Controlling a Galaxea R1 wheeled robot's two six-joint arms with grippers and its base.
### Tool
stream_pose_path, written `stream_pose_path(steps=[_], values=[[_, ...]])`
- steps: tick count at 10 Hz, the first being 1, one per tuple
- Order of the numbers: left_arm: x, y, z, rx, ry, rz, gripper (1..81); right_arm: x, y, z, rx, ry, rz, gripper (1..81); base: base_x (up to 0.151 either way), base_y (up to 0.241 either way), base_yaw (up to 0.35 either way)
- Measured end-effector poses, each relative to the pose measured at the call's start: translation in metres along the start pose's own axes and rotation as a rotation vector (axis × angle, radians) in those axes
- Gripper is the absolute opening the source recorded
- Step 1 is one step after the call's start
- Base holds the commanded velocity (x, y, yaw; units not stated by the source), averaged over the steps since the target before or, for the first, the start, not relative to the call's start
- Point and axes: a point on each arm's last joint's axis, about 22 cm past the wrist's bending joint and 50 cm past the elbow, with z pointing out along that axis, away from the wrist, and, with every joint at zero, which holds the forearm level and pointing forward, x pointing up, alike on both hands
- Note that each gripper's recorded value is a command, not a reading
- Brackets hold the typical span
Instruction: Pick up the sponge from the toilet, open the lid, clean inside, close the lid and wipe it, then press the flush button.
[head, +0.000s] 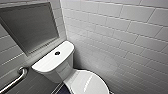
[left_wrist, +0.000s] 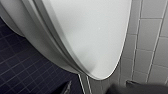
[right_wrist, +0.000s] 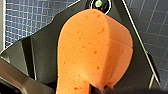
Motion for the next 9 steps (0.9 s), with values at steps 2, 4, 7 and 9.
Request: stream_pose_path(steps=[2, 4, 7, 9], values=[[-0.006, 0.007, 0.016, -0.002, -0.005, 0.014, 81.1, 0.007, -0.001, 0.002, 0.001, 0.006, -0.004, 1.0, 0.000, 0.000, 0.000], [0.011, -0.012, 0.022, 0.049, 0.028, 0.036, 81.1, 0.009, 0.000, 0.002, 0.000, 0.008, -0.006, 1.0, 0.000, 0.000, 0.000], [-0.004, -0.007, 0.044, 0.069, 0.003, 0.048, 81.1, 0.012, 0.000, 0.002, 0.000, 0.009, -0.007, 1.0, 0.000, 0.000, 0.000], [0.001, 0.008, 0.050, 0.054, -0.001, 0.064, 81.1, 0.011, -0.001, 0.003, 0.001, 0.008, -0.007, 1.0, 0.000, 0.000, 0.000]])
